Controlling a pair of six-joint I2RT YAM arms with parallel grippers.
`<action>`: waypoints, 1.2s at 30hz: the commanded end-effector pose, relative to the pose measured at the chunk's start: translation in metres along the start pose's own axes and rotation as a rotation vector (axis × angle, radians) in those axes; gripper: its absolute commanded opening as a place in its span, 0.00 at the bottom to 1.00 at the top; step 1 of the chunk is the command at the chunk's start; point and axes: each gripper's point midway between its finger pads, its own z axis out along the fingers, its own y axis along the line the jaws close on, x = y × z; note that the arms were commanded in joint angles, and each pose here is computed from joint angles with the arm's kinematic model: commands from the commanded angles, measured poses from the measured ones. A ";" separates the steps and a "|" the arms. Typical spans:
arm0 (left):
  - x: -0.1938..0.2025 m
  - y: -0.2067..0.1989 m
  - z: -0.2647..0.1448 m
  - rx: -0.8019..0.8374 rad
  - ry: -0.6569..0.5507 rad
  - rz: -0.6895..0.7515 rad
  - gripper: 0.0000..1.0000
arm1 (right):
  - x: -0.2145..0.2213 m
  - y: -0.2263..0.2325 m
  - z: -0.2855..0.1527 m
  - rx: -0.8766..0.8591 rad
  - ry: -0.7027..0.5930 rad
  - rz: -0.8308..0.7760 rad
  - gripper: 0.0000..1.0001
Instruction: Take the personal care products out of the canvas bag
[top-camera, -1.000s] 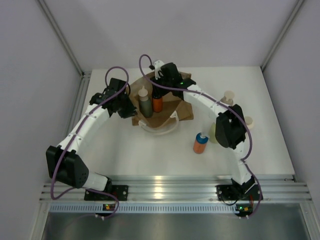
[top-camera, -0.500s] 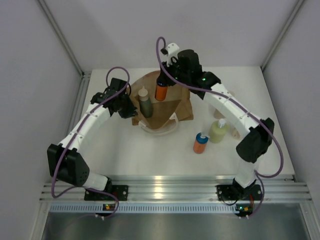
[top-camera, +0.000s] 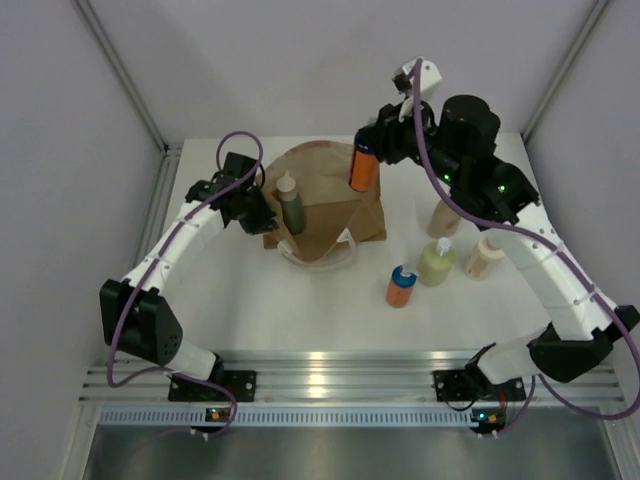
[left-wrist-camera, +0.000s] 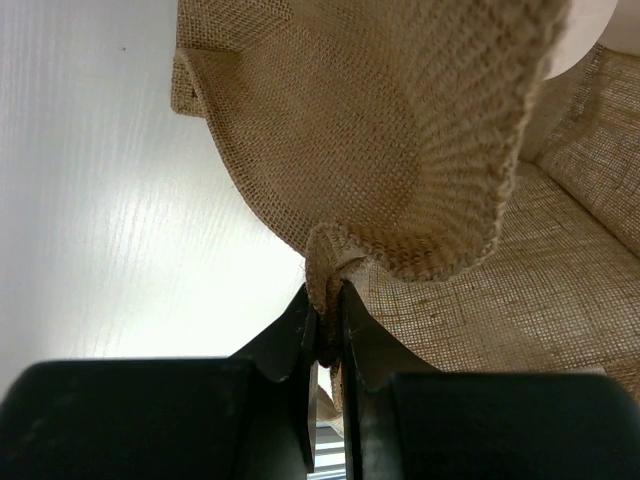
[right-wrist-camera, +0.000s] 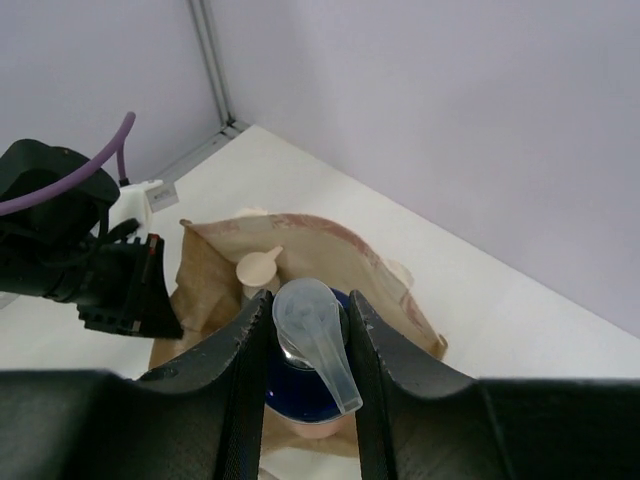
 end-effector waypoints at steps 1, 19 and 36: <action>-0.002 0.017 0.009 -0.082 0.014 0.014 0.00 | -0.037 -0.018 -0.044 0.106 -0.111 -0.024 0.00; -0.002 0.006 0.008 -0.036 0.038 0.030 0.00 | 0.065 -0.103 -0.095 0.350 0.045 0.139 0.00; -0.002 0.003 0.007 -0.023 0.044 0.059 0.00 | 0.184 -0.128 -0.043 0.357 0.147 0.206 0.00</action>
